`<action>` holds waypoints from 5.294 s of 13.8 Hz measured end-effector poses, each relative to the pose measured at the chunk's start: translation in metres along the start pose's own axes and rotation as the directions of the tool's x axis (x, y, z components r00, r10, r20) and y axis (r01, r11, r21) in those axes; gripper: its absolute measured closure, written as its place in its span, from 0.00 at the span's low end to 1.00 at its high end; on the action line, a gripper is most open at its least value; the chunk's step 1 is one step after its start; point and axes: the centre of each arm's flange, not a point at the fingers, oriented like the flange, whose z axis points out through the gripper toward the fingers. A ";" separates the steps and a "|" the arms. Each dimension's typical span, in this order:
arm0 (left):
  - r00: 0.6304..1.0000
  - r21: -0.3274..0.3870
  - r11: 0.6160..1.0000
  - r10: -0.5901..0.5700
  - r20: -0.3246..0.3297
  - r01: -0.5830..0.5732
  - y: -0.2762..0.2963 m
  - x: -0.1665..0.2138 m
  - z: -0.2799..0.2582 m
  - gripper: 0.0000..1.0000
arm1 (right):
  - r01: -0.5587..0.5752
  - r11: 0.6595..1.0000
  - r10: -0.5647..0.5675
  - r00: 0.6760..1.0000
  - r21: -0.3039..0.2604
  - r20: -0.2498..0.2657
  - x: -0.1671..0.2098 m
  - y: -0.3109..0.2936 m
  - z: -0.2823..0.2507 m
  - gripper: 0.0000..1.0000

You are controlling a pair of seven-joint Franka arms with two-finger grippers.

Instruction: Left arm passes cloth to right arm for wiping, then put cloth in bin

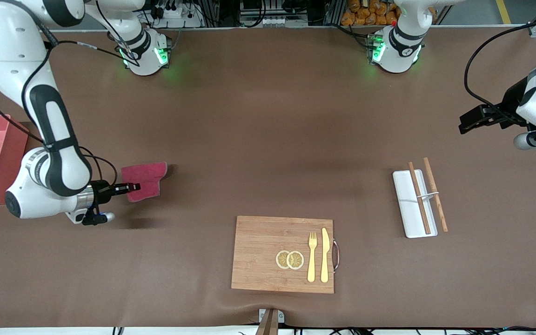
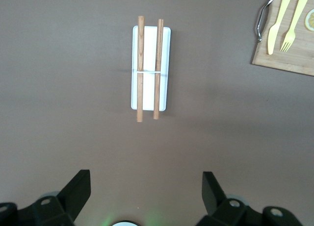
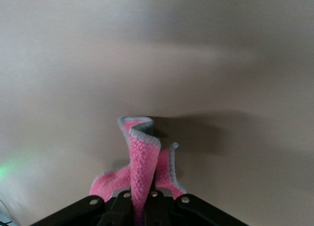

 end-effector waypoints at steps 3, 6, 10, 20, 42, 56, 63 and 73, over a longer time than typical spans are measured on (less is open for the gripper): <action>1.000 0.000 1.000 -0.002 0.001 0.002 -0.003 0.000 0.000 0.00 | 0.066 0.994 -0.066 0.998 -0.091 0.011 -0.028 0.079 -0.035 0.97; 1.000 -0.001 1.000 0.001 -0.008 -0.001 -0.001 -0.004 -0.005 0.00 | 0.100 0.981 -0.097 0.995 -0.169 0.029 -0.066 0.155 -0.072 0.97; 1.000 -0.012 1.000 0.002 -0.015 -0.002 0.000 -0.008 -0.010 0.00 | 0.172 0.935 -0.160 0.985 -0.310 0.066 -0.090 0.193 -0.130 0.97; 0.999 -0.014 1.000 -0.018 -0.034 0.017 -0.011 -0.013 -0.020 0.00 | 0.227 0.782 -0.155 0.973 -0.580 0.172 -0.148 0.140 -0.265 0.97; 0.999 -0.014 1.000 -0.018 -0.031 0.018 -0.011 -0.013 -0.019 0.00 | -0.048 0.969 0.055 0.998 -0.244 0.022 0.018 -0.047 -0.014 0.97; 0.999 -0.014 1.000 -0.019 -0.032 0.019 -0.012 -0.014 -0.020 0.00 | -0.261 0.930 0.234 0.963 -0.260 -0.131 -0.062 -0.224 -0.160 0.97; 0.999 -0.014 1.000 -0.020 -0.032 0.019 -0.012 -0.014 -0.019 0.00 | -0.219 0.908 0.217 0.975 -0.358 -0.048 -0.139 -0.078 -0.254 0.97; 0.999 -0.013 1.000 -0.013 -0.032 0.012 -0.008 -0.014 -0.019 0.00 | -0.120 0.790 0.145 0.989 -0.601 -0.008 -0.229 0.181 -0.311 0.97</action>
